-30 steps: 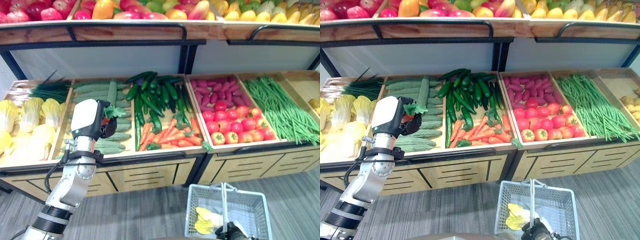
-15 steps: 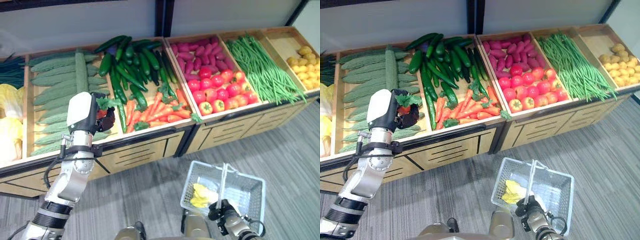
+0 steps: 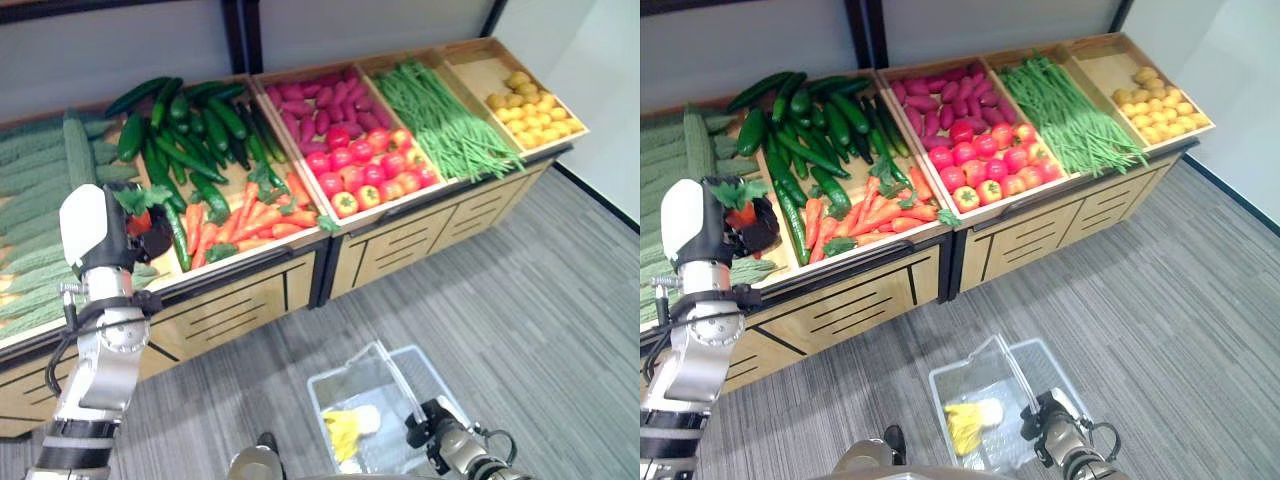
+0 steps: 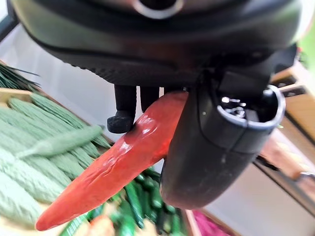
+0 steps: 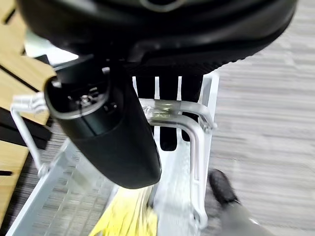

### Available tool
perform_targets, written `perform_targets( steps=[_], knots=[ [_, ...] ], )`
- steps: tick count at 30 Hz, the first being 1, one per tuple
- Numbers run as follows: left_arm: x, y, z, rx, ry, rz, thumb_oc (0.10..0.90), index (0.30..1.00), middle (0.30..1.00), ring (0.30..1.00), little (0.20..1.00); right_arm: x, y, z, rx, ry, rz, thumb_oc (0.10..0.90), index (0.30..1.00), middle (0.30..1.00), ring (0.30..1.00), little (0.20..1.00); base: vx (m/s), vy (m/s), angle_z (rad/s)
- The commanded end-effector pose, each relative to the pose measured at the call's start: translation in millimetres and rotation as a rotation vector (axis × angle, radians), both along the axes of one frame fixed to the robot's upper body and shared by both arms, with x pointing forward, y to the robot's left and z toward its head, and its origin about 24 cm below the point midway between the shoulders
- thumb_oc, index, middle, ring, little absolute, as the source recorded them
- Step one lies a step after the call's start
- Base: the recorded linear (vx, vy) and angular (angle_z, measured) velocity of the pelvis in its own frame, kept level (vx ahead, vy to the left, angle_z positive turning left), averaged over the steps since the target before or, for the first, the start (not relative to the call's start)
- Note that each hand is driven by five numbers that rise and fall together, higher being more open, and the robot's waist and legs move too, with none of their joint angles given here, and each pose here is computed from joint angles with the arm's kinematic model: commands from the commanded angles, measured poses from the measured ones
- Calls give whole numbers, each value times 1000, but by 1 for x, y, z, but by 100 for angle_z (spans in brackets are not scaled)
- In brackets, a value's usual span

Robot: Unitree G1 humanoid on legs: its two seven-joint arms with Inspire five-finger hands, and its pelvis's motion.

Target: Get the vegetables into the basket

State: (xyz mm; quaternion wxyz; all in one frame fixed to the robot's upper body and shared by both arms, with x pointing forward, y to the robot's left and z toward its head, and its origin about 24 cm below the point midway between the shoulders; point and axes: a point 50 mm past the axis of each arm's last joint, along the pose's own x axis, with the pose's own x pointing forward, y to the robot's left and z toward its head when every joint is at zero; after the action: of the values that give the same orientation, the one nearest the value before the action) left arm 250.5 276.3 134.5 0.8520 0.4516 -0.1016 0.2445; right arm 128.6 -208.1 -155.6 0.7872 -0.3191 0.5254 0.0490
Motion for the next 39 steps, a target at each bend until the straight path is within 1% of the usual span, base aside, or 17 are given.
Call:
perform_targets(
  steps=[1,6,12,17,18,25,27,33,36,39],
  knots=[
    [0,-16,57,106,-265,-88,400,300,300,300,300,-10,-25,2,-102,33,18,400,300,300,300,300,15,-85,7],
    [1,-20,54,82,-255,-108,400,300,300,300,300,-18,-31,1,-113,45,-23,400,300,300,300,300,22,-52,7],
    [3,-27,54,54,-271,-141,400,300,300,300,300,-20,-36,2,-119,36,-70,400,300,300,300,300,32,-10,-3],
    [4,-33,50,-12,-279,-173,400,300,300,300,300,-19,-37,3,-124,26,-76,400,300,300,300,300,40,-7,-19],
    [5,-36,46,-55,-278,-185,400,300,300,300,300,-18,-38,4,-127,20,-75,400,300,300,300,300,41,-24,-22],
    [10,-47,44,-102,-282,-223,400,300,300,300,300,-15,-46,7,-150,-4,-91,400,300,300,300,300,-21,-21,-22],
    [13,-51,43,-111,-284,-234,400,300,300,300,300,-12,-50,9,-163,-14,-91,400,300,300,300,300,-77,-51,-22],
    [16,-57,39,-139,-265,-261,400,300,300,300,300,-6,-49,12,-153,-53,-86,400,300,300,300,300,-21,-170,-18],
    [15,-56,38,-156,-270,-259,400,300,300,300,300,-1,-49,14,-149,-80,-91,400,300,300,300,300,4,-122,-14],
    [16,-54,40,-146,-292,-243,400,300,300,300,300,12,-45,17,-146,-113,-59,400,300,300,300,300,35,-27,-45]
  ],
)
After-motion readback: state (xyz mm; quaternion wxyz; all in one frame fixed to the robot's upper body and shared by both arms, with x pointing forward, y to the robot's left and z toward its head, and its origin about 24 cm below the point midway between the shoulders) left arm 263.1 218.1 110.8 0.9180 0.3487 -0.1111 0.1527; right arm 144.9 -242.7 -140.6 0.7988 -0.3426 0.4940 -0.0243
